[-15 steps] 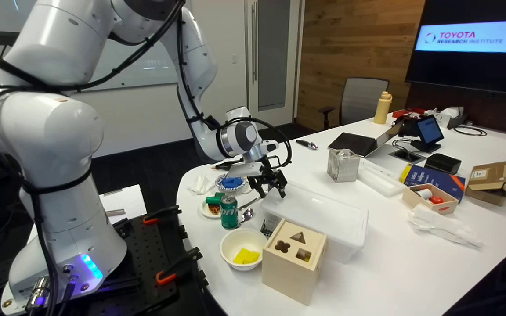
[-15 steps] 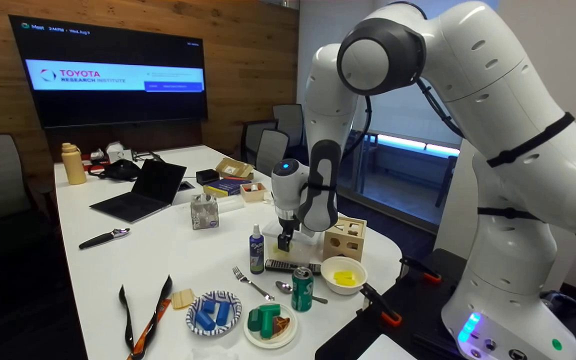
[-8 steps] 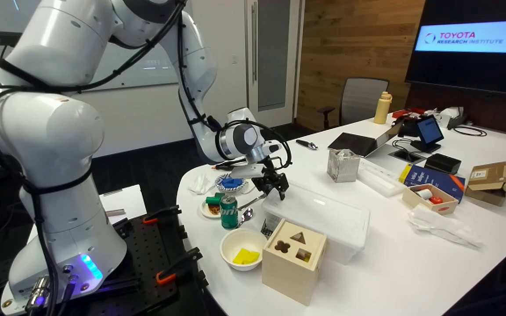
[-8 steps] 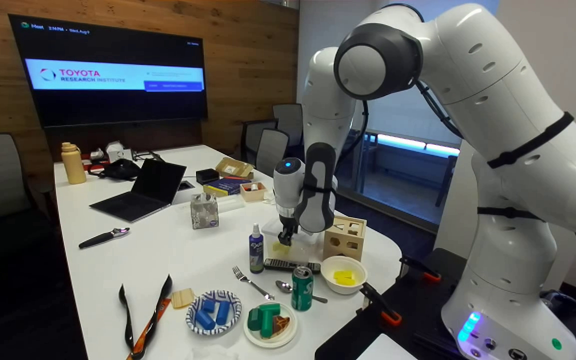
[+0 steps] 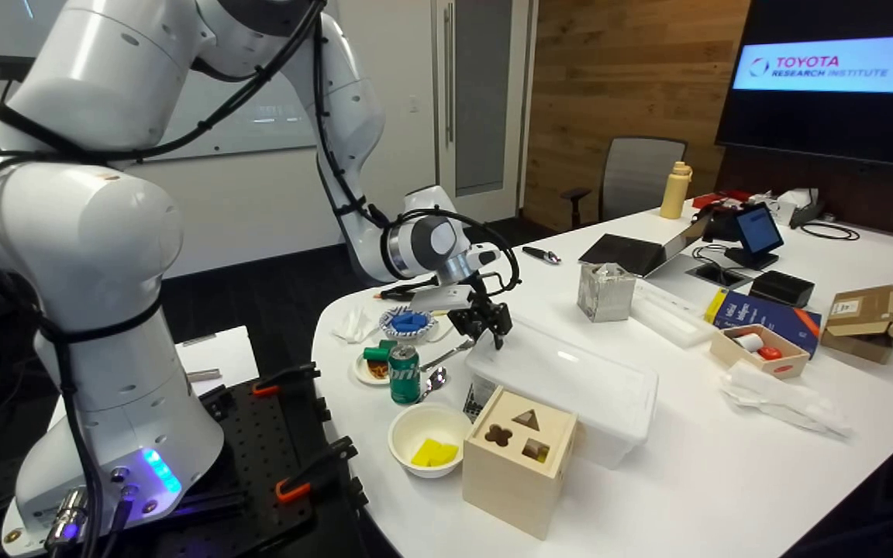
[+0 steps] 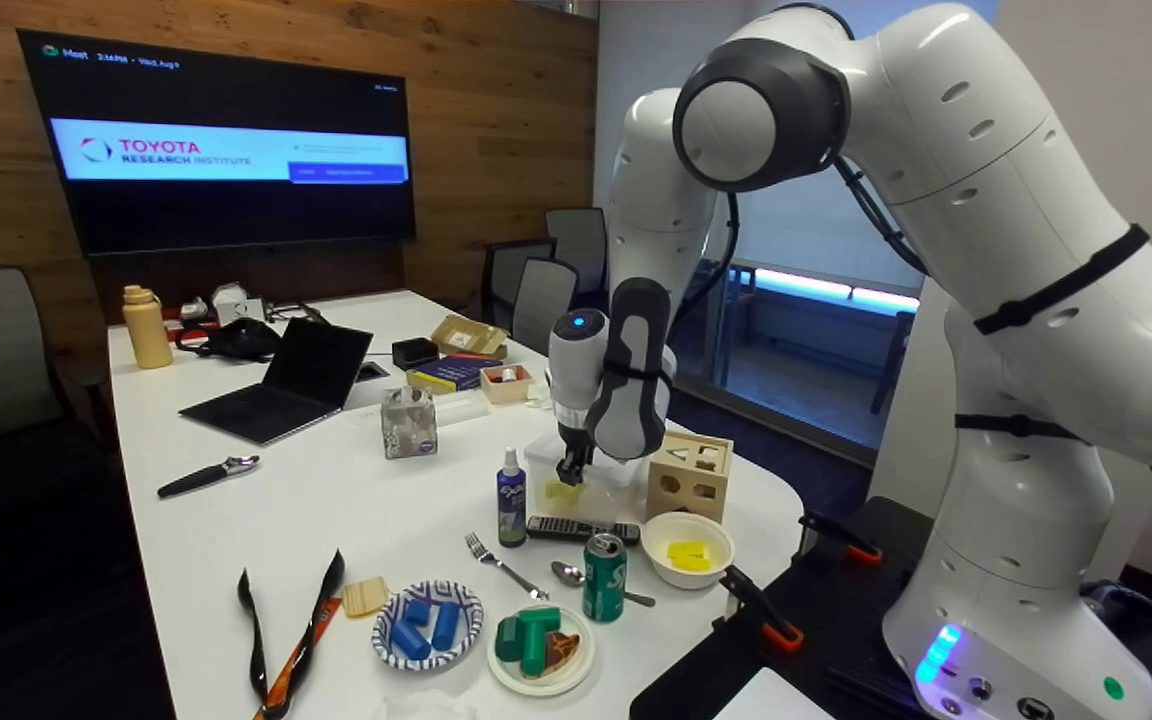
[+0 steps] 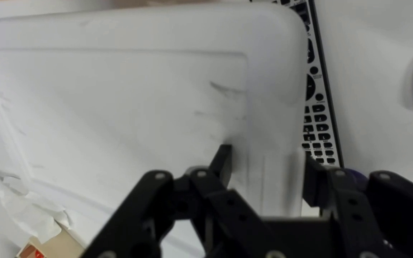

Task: Take the lid off of the plastic container

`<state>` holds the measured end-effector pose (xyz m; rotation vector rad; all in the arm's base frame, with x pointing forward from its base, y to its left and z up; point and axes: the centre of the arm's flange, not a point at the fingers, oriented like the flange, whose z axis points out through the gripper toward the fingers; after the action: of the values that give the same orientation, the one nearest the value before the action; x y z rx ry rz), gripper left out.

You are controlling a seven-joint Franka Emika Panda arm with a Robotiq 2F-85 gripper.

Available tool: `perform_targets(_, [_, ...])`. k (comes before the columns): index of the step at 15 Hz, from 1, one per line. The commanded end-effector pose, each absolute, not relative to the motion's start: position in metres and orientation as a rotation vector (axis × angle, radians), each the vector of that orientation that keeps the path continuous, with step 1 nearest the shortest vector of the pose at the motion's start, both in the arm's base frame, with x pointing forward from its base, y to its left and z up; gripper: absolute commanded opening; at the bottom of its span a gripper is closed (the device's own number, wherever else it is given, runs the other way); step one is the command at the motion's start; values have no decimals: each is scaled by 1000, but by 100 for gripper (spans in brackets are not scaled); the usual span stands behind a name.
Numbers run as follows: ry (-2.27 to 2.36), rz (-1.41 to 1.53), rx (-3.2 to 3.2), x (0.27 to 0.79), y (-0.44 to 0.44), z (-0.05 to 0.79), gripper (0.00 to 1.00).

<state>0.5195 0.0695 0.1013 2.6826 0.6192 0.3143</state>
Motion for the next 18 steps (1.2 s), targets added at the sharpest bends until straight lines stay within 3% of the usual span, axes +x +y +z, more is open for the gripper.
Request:
perform_targets(1, [628,294,2735,512,61,108,18])
perform_targets(18, [578,33,2936,561,26,155,18])
